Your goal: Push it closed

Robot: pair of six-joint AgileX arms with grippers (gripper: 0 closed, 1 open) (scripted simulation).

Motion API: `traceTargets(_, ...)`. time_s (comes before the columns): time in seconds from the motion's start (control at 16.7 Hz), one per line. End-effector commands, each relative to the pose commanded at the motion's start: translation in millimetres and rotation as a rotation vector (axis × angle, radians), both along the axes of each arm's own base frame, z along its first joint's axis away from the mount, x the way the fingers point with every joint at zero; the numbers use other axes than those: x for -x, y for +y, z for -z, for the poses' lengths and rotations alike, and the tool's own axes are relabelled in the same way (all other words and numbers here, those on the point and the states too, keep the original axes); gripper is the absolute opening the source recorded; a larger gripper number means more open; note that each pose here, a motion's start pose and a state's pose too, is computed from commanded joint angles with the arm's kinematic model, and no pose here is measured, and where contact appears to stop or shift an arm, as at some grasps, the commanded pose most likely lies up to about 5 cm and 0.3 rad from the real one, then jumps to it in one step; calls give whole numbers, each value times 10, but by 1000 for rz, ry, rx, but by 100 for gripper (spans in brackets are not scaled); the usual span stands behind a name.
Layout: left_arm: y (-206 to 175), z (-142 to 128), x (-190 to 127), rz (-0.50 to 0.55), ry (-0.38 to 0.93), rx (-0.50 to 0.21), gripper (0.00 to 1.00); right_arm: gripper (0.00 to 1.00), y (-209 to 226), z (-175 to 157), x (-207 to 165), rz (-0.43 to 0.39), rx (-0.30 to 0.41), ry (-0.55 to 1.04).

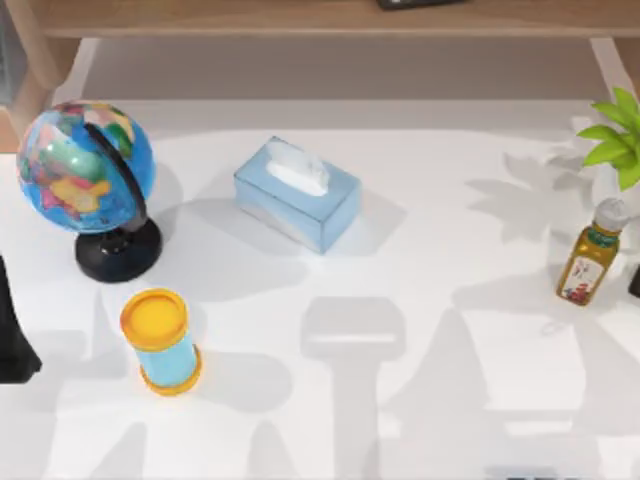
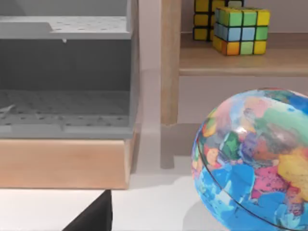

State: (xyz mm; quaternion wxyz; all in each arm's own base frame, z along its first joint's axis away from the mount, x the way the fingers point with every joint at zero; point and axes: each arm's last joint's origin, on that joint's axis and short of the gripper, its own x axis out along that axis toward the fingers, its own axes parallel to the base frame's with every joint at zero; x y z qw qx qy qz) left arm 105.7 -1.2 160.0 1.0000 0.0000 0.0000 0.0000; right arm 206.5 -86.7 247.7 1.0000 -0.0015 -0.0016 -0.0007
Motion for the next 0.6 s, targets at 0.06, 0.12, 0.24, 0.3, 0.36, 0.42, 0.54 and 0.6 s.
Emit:
traceTargets(0.06, 0, 0, 0, 0, 0, 0, 100, 100, -95, 7, -75, 0, -2, 4)
traceTargets(0.12, 0, 0, 0, 0, 0, 0, 100, 100, -179, 16, -136, 0, -4, 5)
traceTargets(0.24, 0, 0, 0, 0, 0, 0, 100, 100, -303, 30, -216, -1, -4, 5)
traceTargets(0.3, 0, 0, 0, 0, 0, 0, 100, 100, -339, 33, -237, -1, -3, 4)
traceTargets(0.36, 0, 0, 0, 0, 0, 0, 100, 100, -354, 35, -246, -1, -3, 3)
traceTargets(0.42, 0, 0, 0, 0, 0, 0, 100, 100, -354, 35, -246, -1, -3, 3)
traceTargets(0.54, 0, 0, 0, 0, 0, 0, 100, 100, -354, 35, -246, -1, -3, 3)
traceTargets(0.6, 0, 0, 0, 0, 0, 0, 100, 100, -340, 44, -243, -3, -5, 6)
